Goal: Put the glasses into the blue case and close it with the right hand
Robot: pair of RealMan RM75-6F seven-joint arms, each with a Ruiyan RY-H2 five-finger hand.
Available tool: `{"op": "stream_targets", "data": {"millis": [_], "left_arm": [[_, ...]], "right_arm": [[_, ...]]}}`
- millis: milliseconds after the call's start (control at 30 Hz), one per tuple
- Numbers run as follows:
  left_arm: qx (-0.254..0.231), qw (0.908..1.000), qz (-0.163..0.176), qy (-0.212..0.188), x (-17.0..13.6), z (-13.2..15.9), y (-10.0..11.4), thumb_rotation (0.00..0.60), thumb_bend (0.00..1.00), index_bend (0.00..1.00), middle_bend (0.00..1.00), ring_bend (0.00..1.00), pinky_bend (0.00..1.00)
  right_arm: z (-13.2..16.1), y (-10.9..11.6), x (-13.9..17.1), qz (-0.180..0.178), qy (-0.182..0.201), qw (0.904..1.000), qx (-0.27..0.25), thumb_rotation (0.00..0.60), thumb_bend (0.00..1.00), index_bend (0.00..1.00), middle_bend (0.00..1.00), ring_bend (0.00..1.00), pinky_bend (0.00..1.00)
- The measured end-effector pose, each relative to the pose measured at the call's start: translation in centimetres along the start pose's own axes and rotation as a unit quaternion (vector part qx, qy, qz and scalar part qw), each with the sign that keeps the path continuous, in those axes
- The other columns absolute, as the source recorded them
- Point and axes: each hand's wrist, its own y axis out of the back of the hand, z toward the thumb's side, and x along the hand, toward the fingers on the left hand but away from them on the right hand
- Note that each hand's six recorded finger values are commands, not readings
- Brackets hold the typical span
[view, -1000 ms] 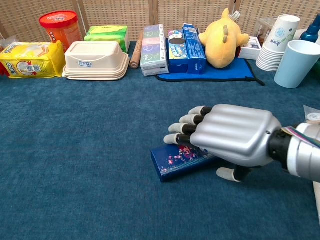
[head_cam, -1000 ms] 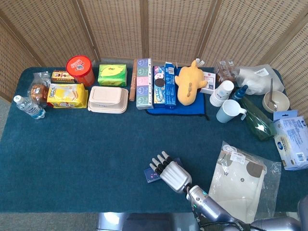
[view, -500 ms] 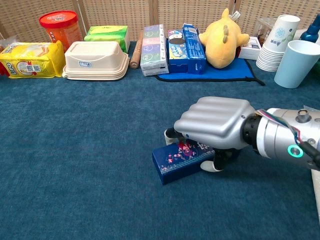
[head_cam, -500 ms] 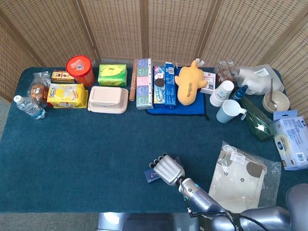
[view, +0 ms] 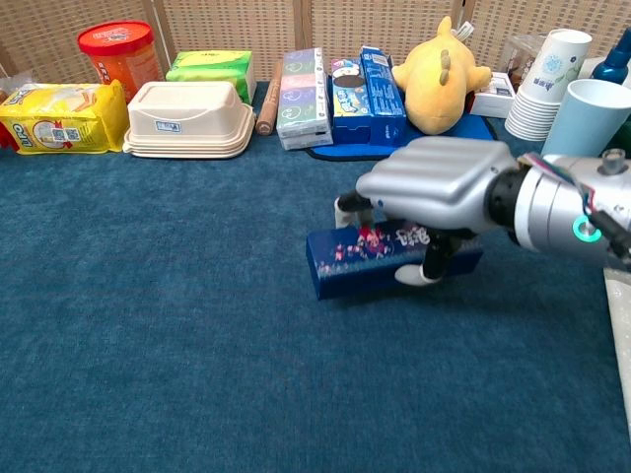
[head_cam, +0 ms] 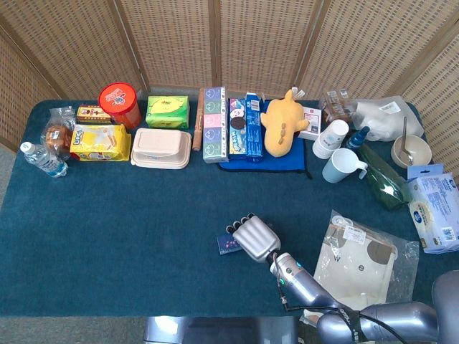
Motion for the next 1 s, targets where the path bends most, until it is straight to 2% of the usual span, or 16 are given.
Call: {"op": "stream_targets", "data": {"millis": [333,400,500,600,667,767,1000], "left_arm": [[0.001,1.0000,-0.007,0.002,0.2,0.0,-0.5,0.600,0.35,0.16,0.19,0.13,0.21],[0.003,0.9999,-0.009,0.004,0.2,-0.1,-0.5,0.600,0.35,0.16,0.19,0.13,0.21],[0.004,0.9999,-0.011,0.007,0.2,-0.2,-0.6,0.600,0.35,0.16,0.19,0.13,0.21],[0.005,0.9999,-0.012,0.007,0.2,-0.2,-0.7,0.600,0.35,0.16,0.19,0.12,0.21],[0.006,0.9999,-0.013,0.008,0.3,-0.2,-0.7,0.600,0.35,0.16,0.19,0.12,0.21],[0.004,0.9999,-0.012,0.007,0.4,0.0,-0.7,0.600,0.35,0.16,0.19,0.12,0.21],[0.002,0.9999,-0.015,0.001,0.6,0.7,-1.0,0.600,0.35,0.18,0.16,0.08,0.18]], "right_arm": [[-4.7,-0.1,-2.1,0.001,-0.062,0.9981,-0.001,0.600,0.32,0.50,0.40,0.40,0.39],[-5.3,-0.2,-2.6,0.002,-0.071,0.9975,-0.003,0.600,0.31,0.46,0.38,0.37,0.37],[-6.2,-0.4,-3.3,0.007,-0.085,0.9963,-0.009,0.600,0.30,0.29,0.31,0.31,0.32],[-6.6,-0.9,-3.7,0.016,-0.095,0.9951,-0.021,0.600,0.30,0.12,0.21,0.20,0.26],[-6.9,-1.1,-3.9,0.022,-0.101,0.9943,-0.026,0.600,0.30,0.04,0.15,0.12,0.22],[-7.2,-1.2,-3.9,0.027,-0.109,0.9933,-0.030,0.600,0.30,0.01,0.11,0.07,0.19],[-8.3,0.3,-2.3,0.010,-0.122,0.9918,-0.036,0.600,0.30,0.03,0.11,0.06,0.18]]}}
